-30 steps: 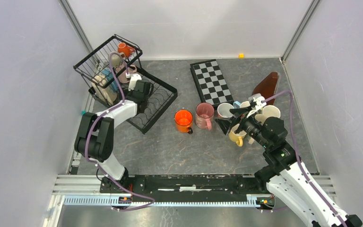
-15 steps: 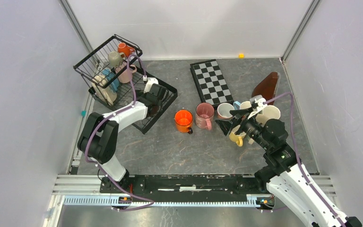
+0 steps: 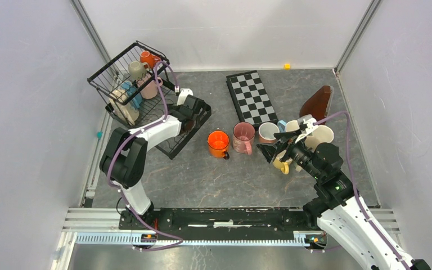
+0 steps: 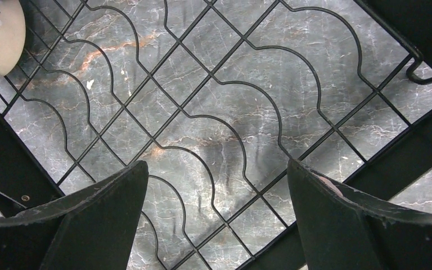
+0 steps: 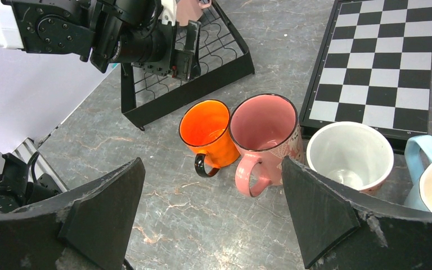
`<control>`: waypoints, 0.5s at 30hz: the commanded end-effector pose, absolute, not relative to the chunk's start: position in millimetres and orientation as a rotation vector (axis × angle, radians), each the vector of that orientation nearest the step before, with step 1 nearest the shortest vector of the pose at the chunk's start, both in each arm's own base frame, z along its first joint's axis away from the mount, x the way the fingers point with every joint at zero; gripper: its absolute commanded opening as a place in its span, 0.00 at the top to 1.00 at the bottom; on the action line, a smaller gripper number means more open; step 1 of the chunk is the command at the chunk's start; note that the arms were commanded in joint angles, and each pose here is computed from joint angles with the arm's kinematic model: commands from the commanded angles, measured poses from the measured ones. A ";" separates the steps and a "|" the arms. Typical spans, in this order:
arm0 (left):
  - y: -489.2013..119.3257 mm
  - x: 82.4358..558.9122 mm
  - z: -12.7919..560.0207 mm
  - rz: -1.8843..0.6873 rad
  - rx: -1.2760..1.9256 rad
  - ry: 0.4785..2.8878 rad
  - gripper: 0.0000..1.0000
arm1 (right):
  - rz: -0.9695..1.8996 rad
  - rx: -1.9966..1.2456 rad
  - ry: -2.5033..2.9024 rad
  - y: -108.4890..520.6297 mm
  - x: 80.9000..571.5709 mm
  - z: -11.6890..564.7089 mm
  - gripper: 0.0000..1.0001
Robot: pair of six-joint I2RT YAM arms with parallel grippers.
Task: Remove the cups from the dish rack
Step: Move the dish rack to the center of the board.
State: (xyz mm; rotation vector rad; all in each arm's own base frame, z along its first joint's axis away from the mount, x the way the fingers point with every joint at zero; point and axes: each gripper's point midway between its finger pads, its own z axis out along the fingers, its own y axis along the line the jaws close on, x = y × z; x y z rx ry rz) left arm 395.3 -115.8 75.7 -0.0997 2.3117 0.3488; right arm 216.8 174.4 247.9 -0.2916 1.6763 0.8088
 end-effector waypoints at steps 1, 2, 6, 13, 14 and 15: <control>-176.4 364.5 44.7 0.122 -0.021 2.477 0.00 | 0.816 -0.298 1.664 175.6 215.1 251.6 0.02; -180.9 362.0 43.1 0.100 -0.030 2.488 0.00 | 0.815 -0.299 1.666 175.6 215.1 251.0 0.02; -201.9 351.1 37.4 0.002 -0.053 2.527 0.00 | 0.813 -0.298 1.671 175.2 215.2 249.1 0.02; -235.9 332.5 29.7 -0.087 -0.080 2.568 0.00 | 0.817 -0.301 1.683 175.9 214.3 246.1 0.02; -240.1 330.7 29.1 -0.094 -0.080 2.570 0.00 | 0.817 -0.303 1.683 175.9 214.1 246.3 0.02; -243.8 329.4 29.3 -0.101 -0.080 2.570 0.00 | 0.815 -0.304 1.685 175.8 214.1 246.2 0.02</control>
